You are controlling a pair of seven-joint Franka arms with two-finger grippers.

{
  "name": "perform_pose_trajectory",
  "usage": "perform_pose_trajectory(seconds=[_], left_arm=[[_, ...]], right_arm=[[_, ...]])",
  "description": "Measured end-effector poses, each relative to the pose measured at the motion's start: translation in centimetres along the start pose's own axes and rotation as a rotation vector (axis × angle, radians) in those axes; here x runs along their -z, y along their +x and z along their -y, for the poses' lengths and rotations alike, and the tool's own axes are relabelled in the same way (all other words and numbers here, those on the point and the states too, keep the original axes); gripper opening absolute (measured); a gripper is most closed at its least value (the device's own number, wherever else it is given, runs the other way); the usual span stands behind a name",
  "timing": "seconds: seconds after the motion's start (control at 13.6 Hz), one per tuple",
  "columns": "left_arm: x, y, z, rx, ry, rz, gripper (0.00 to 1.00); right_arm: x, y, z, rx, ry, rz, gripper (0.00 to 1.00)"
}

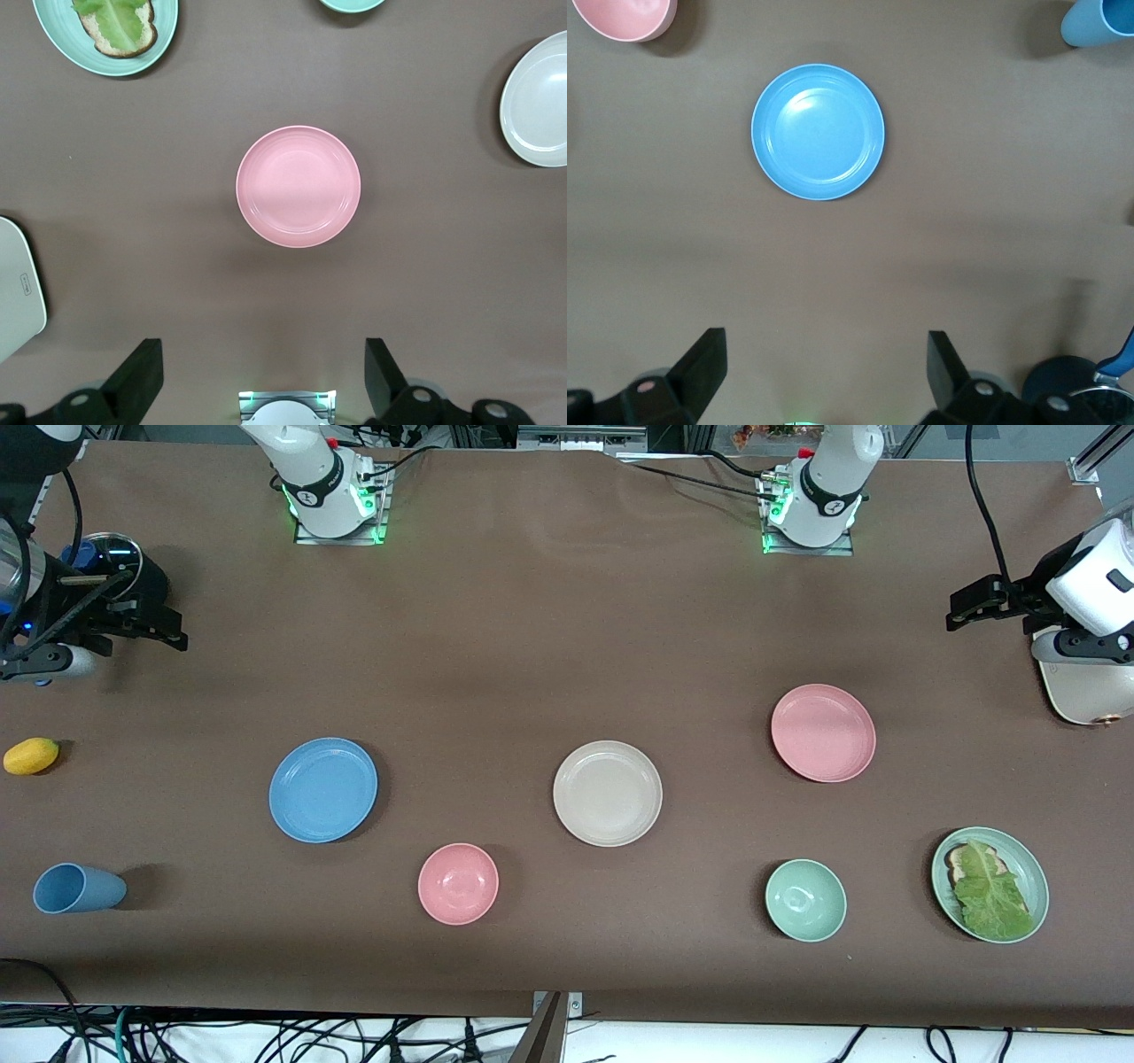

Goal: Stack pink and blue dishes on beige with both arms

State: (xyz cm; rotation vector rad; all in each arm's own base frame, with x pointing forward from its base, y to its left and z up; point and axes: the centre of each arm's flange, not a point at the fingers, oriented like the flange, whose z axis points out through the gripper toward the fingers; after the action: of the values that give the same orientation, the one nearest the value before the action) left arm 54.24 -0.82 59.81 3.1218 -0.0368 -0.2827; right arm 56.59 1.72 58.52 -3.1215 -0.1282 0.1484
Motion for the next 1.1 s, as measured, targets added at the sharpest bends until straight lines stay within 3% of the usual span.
perform_pose_trajectory(seconds=[1.1], left_arm=[[0.0, 0.02, 0.0, 0.0, 0.0, 0.0, 1.0]], right_arm=[[-0.03, -0.39, 0.07, 0.0, -0.002, -0.014, 1.0]])
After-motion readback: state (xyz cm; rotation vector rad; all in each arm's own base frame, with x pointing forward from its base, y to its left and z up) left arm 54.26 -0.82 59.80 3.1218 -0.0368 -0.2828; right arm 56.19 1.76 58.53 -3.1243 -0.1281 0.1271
